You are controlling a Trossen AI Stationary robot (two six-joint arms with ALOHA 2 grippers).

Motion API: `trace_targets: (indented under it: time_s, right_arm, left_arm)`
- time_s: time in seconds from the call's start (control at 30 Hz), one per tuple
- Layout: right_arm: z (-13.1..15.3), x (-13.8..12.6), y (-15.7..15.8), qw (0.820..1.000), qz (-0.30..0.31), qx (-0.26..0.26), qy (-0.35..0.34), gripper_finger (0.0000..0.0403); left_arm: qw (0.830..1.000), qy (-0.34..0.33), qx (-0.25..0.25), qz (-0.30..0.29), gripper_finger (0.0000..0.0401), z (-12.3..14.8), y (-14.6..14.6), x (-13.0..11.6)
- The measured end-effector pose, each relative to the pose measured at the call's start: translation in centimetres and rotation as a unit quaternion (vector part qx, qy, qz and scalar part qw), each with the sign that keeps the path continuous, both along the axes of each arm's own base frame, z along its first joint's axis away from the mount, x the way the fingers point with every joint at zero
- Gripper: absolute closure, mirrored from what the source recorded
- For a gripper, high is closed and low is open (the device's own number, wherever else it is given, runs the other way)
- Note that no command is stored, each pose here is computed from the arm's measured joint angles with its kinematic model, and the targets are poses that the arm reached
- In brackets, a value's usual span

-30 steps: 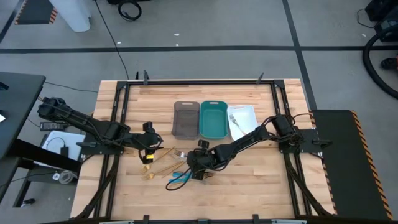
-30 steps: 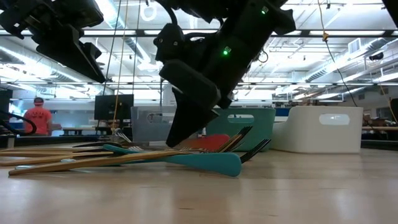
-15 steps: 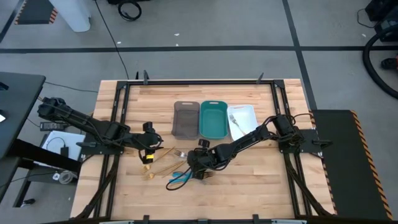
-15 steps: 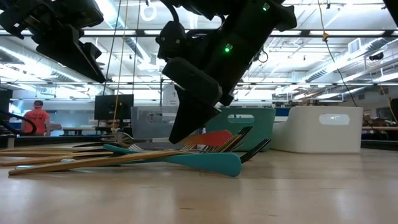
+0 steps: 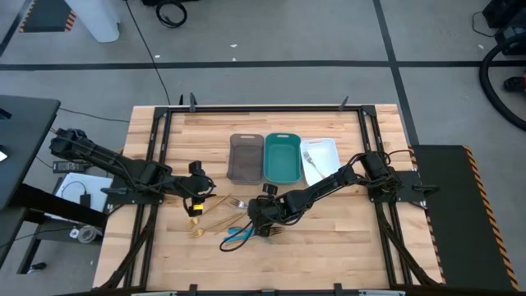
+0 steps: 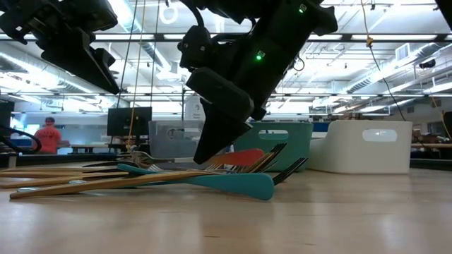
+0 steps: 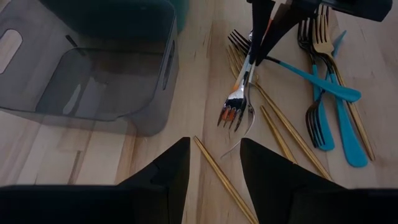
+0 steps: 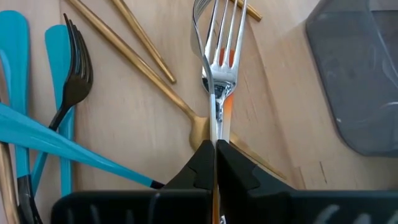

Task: Sort silverware by color (type)
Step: Put the orange fork into the white bin

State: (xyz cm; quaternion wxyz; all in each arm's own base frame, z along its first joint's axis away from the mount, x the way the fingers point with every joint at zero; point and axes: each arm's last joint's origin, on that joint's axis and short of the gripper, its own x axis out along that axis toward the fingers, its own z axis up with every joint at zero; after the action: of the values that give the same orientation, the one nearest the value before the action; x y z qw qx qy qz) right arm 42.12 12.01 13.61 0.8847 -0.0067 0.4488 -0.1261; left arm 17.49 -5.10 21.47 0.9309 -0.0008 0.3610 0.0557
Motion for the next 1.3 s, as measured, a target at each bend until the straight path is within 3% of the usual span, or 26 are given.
trace_targets:
  time_s: [0.57,0.93,1.3]
  right_arm:
    - [3.2,-0.8,-0.2,1.0,0.003,-0.016,-0.016,0.039]
    - [7.8,-2.1,-0.7,0.998,0.015,-0.03,-0.049,0.0391]
    - [11.5,-4.6,-1.7,0.996,-0.011,-0.081,-0.044,0.0391]
  left_arm:
    - [1.0,0.002,0.001,0.0,0.025,0.0,0.0,0.0]
    - [1.0,0.002,0.001,0.0,0.025,0.0,0.0,0.0]
    - [1.0,0.002,0.001,0.0,0.025,0.0,0.0,0.0]
